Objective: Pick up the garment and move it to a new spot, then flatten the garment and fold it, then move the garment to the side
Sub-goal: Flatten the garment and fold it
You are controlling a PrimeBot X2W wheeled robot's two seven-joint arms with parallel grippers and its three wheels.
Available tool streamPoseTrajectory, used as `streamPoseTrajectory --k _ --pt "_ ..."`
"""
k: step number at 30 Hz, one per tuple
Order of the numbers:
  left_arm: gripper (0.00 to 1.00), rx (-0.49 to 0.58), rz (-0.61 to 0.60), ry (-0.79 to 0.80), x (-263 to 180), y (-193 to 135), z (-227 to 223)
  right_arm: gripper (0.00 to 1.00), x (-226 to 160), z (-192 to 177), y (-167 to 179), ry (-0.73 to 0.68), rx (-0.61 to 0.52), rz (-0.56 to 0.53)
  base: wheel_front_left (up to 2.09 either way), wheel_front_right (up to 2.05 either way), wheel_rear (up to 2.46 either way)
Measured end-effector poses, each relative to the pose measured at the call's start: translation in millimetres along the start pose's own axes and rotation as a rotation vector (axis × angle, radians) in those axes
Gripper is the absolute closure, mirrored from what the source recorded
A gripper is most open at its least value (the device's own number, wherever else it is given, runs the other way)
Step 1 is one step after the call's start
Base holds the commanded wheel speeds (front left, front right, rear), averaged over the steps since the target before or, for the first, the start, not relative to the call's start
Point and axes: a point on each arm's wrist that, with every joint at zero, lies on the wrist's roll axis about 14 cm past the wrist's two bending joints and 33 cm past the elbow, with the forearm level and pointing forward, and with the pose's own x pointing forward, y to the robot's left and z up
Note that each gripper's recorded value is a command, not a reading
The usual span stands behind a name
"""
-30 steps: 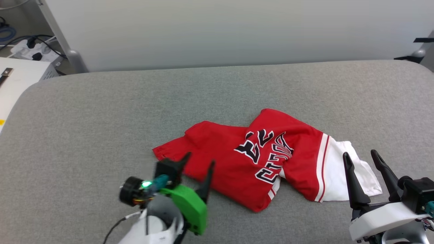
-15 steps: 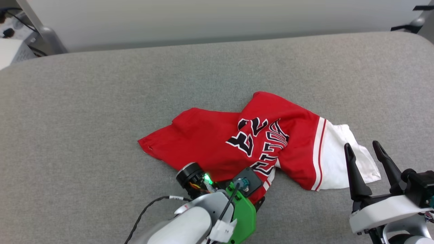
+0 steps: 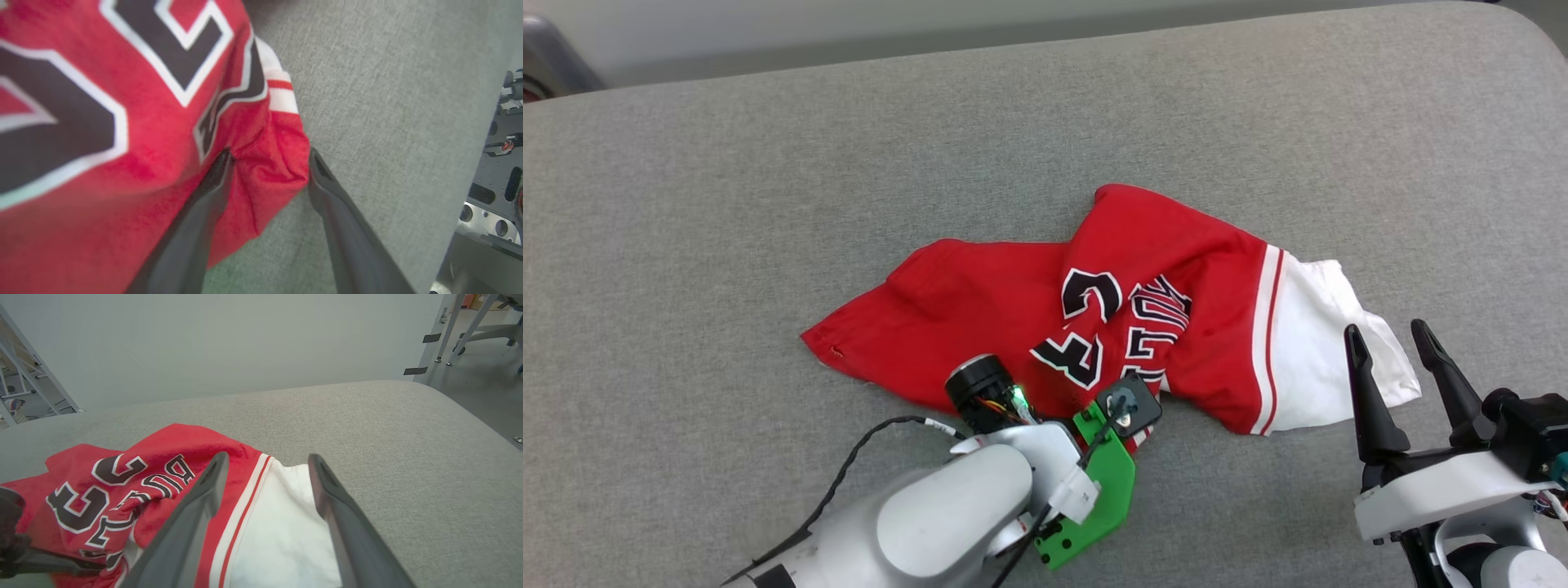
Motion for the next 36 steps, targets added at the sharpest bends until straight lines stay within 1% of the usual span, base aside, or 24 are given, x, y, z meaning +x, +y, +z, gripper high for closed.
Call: streamPoseTrajectory --k 2,8,11,19,22,25,28,31,34,36 --pt "1.0 -0.002 -0.001 -0.022 -1 2 3 0.0 -1 -1 -3 0.004 0.0 -0.009 0.0 0.0 0.0" --pt "1.0 0.004 0.045 -0.112 -15 12 11 0.0 -1 2 -3 -0.008 0.007 -0.009 0.0 0.0 0.0" --pt "1.0 -0.008 0.093 -0.151 -30 18 11 0.0 0 5 1 -0.02 0.013 0.002 0.0 0.0 0.0" --pt "1.0 -0.025 0.297 -0.325 -98 51 36 0.0 2 8 17 -0.024 0.03 0.053 0.0 0.0 0.0" --pt "1.0 -0.029 0.382 -0.347 -126 63 35 0.0 2 10 22 -0.027 0.037 0.071 0.0 0.0 0.0" --pt "1.0 -0.05 0.467 -0.332 -152 74 22 0.0 2 10 27 -0.027 0.041 0.087 0.0 0.0 0.0" --pt "1.0 -0.11 0.538 -0.282 -170 83 -5 0.0 4 12 33 -0.033 0.042 0.106 0.0 0.0 0.0" --pt "1.0 -0.22 0.584 -0.219 -180 88 -42 0.0 5 13 39 -0.031 0.045 0.122 0.0 0.0 0.0" --pt "1.0 -0.349 0.589 -0.186 -176 87 -74 0.0 7 11 40 -0.026 0.046 0.125 0.0 0.0 0.0" --pt "1.0 -0.402 0.587 -0.175 -169 86 -88 0.0 9 9 40 -0.016 0.045 0.124 0.0 0.0 0.0"
